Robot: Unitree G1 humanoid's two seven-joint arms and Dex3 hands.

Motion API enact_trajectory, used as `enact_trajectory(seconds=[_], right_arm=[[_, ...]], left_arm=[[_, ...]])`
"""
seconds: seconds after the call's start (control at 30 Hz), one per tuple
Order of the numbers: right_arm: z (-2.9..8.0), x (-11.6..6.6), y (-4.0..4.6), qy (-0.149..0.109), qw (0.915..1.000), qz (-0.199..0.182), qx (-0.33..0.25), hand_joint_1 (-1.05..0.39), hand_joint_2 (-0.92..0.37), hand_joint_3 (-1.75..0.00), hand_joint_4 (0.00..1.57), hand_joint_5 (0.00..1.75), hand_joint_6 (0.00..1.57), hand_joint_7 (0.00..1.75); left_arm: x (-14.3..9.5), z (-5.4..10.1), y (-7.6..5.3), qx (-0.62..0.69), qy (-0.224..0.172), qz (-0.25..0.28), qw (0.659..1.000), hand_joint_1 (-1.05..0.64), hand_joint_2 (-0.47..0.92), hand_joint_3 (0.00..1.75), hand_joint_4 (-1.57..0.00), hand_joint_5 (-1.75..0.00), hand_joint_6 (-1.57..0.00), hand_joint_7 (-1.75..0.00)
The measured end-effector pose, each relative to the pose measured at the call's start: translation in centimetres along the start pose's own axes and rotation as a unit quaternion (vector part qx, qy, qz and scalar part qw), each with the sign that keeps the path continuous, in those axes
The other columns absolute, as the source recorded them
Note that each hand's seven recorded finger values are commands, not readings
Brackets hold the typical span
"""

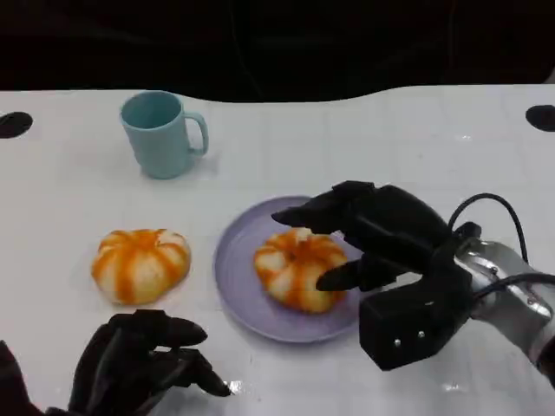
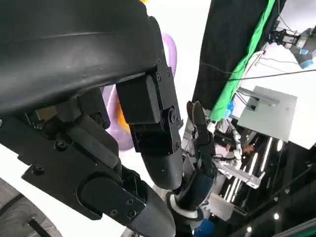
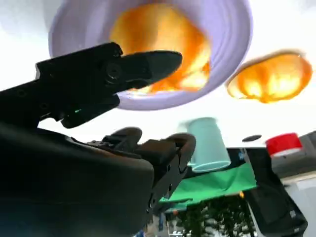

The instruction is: Grasp the bread from the table and place it into the plate.

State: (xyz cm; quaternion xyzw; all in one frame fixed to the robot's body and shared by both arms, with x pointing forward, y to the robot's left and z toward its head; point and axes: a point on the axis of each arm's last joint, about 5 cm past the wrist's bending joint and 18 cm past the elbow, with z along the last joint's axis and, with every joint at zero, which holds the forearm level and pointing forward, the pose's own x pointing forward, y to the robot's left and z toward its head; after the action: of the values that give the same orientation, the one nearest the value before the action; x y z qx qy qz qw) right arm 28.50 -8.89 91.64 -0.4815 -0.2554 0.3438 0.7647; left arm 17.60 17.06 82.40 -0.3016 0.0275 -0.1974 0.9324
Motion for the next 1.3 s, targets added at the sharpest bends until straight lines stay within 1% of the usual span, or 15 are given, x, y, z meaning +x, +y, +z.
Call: enact_trajectory(seconds=[0.1, 0.23, 0.4, 0.5, 0.63, 0.73, 0.83, 0.9, 0.97, 1.07, 1.13, 1.2, 1.23, 1.27, 1.3], right_arm=[[0.2, -0.3, -0.43, 0.0, 0.9999, 0.0, 0.011, -0.72, -0.92, -0.21, 0.09, 0.22, 0.24, 0.0], [0.3, -0.9, -0.92, 0.0, 0.9999, 0.003, 0.014, -0.72, -0.92, -0.2, 0.11, 0.24, 0.25, 0.01], [0.3, -1.8, -1.11, -0.002, 0.9996, -0.013, 0.026, -0.7, -0.92, -0.19, 0.18, 0.29, 0.31, 0.03], [0.3, -2.7, -0.98, -0.01, 0.9993, -0.023, 0.029, -0.69, -0.92, -0.2, 0.18, 0.3, 0.3, 0.03], [0.1, -4.2, -1.18, -0.008, 0.9983, -0.041, 0.041, -0.66, -0.92, -0.2, 0.2, 0.32, 0.33, 0.04], [0.0, -5.6, -1.38, -0.006, 0.9965, -0.062, 0.055, -0.55, -0.92, -0.13, 0.26, 0.35, 0.38, 0.05], [0.1, -6.9, -1.31, -0.011, 0.9942, -0.082, 0.068, -0.44, -0.92, -0.07, 0.32, 0.38, 0.44, 0.07], [0.0, -7.7, -1.18, -0.008, 0.9926, -0.091, 0.08, -0.35, -0.91, -0.05, 0.38, 0.43, 0.51, 0.1], [0.0, -8.5, -1.05, -0.007, 0.9908, -0.1, 0.091, -0.3, -0.91, -0.04, 0.43, 0.47, 0.57, 0.12], [-0.1, -9.8, -0.79, -0.002, 0.9892, -0.107, 0.1, -0.25, -0.9, -0.03, 0.48, 0.65, 0.67, 0.17], [-0.1, -10.4, -0.65, -0.004, 0.9882, -0.112, 0.105, -0.22, -0.89, -0.04, 0.54, 0.77, 0.75, 0.22], [-0.1, -11.0, -0.41, -0.005, 0.9865, -0.118, 0.113, -0.2, -0.88, -0.08, 0.58, 0.95, 0.84, 0.32], [0.0, -11.4, -0.31, -0.005, 0.9859, -0.121, 0.116, -0.19, -0.86, -0.14, 0.6, 1.02, 0.86, 0.38], [0.0, -11.7, -0.2, -0.005, 0.9849, -0.123, 0.122, -0.18, -0.77, -0.32, 0.62, 1.07, 0.86, 0.46], [0.0, -12.0, -0.11, -0.006, 0.9841, -0.125, 0.126, -0.16, -0.6, -0.64, 0.67, 1.14, 0.88, 0.55]], left_arm=[[0.0, 0.0, 0.0, 0.0, 0.0, 0.0, 1.0, -0.96, 0.66, 0.0, -1.57, -0.43, -1.57, 0.0], [0.0, 0.0, 0.0, 0.0, 0.0, 0.0, 1.0, -0.96, 0.66, 0.0, -1.57, -0.43, -1.57, 0.0], [0.0, 0.1, -0.1, 0.001, -0.001, -0.001, 1.0, -0.96, 0.66, 0.0, -1.57, -0.43, -1.57, 0.0], [0.0, 0.0, -0.1, 0.001, -0.002, 0.002, 1.0, -0.96, 0.66, 0.0, -1.57, -0.43, -1.57, 0.0], [0.0, 0.0, -0.1, 0.001, -0.002, 0.002, 1.0, -0.96, 0.67, 0.0, -1.57, -0.43, -1.57, 0.0], [0.0, 0.0, -0.1, 0.001, -0.002, 0.002, 1.0, -0.96, 0.66, 0.0, -1.57, -0.43, -1.57, 0.0], [0.0, 0.0, -0.1, 0.0, -0.002, 0.002, 1.0, -0.95, 0.66, 0.0, -1.57, -0.43, -1.57, 0.0], [0.1, 0.0, -0.1, -0.001, -0.002, 0.001, 1.0, -0.95, 0.66, 0.0, -1.57, -0.43, -1.57, 0.0], [0.1, 0.0, -0.1, -0.001, -0.002, 0.001, 1.0, -0.94, 0.66, 0.0, -1.57, -0.43, -1.56, 0.0], [0.1, 0.0, -0.1, -0.001, -0.002, 0.001, 1.0, -0.95, 0.66, 0.0, -1.57, -0.43, -1.56, 0.0], [0.1, 0.0, -0.1, -0.001, -0.001, 0.001, 1.0, -0.95, 0.66, 0.0, -1.57, -0.44, -1.57, 0.0], [0.2, 0.0, -0.1, -0.001, -0.001, 0.001, 1.0, -0.95, 0.66, 0.0, -1.57, -0.43, -1.56, 0.0], [0.2, 0.0, -0.1, -0.001, -0.001, 0.001, 1.0, -0.95, 0.66, 0.0, -1.57, -0.43, -1.56, 0.0], [0.2, 0.0, -0.1, -0.002, -0.001, 0.001, 1.0, -0.95, 0.67, 0.0, -1.57, -0.43, -1.56, 0.0], [0.2, 0.0, -0.1, -0.002, -0.001, 0.001, 1.0, -0.95, 0.67, 0.0, -1.57, -0.43, -1.56, 0.0]])
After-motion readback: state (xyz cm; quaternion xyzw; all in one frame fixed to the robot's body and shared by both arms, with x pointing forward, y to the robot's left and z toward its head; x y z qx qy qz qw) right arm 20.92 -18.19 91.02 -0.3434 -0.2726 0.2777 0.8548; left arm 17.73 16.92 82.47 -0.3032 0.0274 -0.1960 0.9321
